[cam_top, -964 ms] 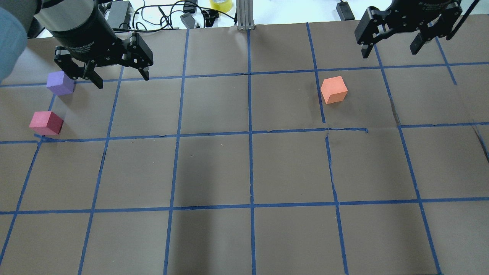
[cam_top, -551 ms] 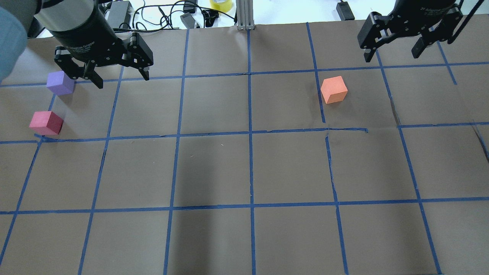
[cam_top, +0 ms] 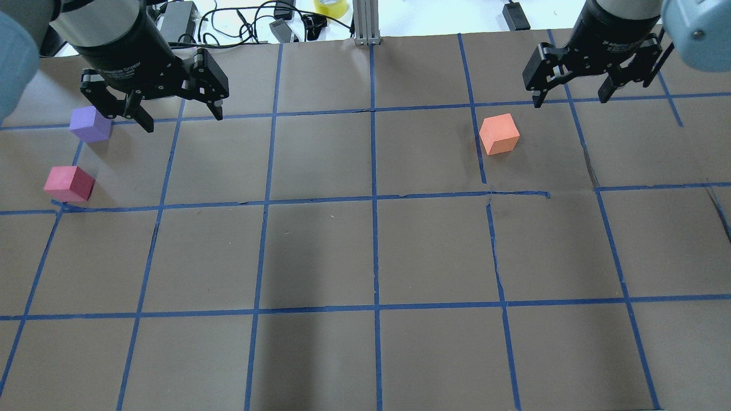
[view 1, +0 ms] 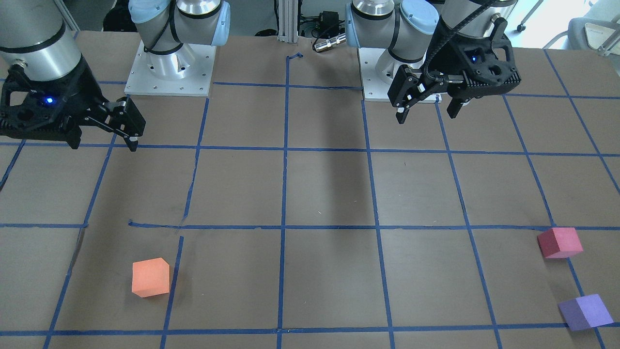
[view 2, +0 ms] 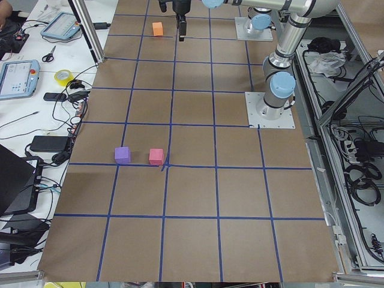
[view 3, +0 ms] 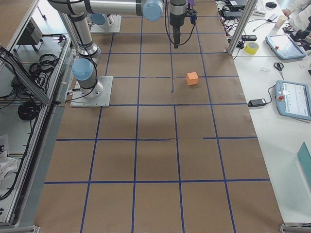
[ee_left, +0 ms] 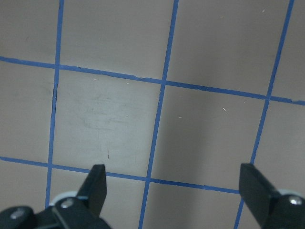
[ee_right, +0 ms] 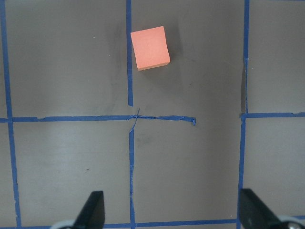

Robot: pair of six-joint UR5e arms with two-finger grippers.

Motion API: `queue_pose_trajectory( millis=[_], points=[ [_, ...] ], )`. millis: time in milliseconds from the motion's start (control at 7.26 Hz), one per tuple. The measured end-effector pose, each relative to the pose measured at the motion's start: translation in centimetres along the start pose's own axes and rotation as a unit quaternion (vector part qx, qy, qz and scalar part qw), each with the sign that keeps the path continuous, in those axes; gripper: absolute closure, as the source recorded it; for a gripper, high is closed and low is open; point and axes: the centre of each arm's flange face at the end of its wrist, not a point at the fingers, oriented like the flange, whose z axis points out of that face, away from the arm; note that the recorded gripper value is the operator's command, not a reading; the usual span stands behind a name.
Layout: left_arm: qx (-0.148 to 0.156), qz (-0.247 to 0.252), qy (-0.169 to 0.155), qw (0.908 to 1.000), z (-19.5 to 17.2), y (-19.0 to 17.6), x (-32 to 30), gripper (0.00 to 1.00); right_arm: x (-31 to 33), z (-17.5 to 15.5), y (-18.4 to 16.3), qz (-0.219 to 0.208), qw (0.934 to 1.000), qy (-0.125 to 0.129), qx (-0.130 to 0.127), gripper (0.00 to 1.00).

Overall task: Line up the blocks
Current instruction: 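Move the right gripper down over the orange cube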

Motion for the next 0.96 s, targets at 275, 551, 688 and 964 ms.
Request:
queue_pose_trajectory(
  millis=[275,551,688,964],
  points=[
    [-0.001,0.000,0.000,1.0000,0.0,0.0,0.0,0.00,0.2,3.9,-3.7,-0.004,1.0000,0.002,0.004,0.00],
    [-0.001,0.000,0.000,1.0000,0.0,0.0,0.0,0.00,0.2,10.6,-8.9,-0.021,0.9994,0.003,0.027,0.00],
    [-0.001,0.000,0.000,1.0000,-0.1,0.0,0.0,0.00,0.1,14.3,-10.6,-0.032,0.9991,0.002,0.027,0.00],
    [0.000,-0.001,0.000,1.0000,0.0,-0.1,0.0,0.00,-0.1,20.2,-12.8,-0.047,0.9985,0.003,0.028,0.00]
  ],
)
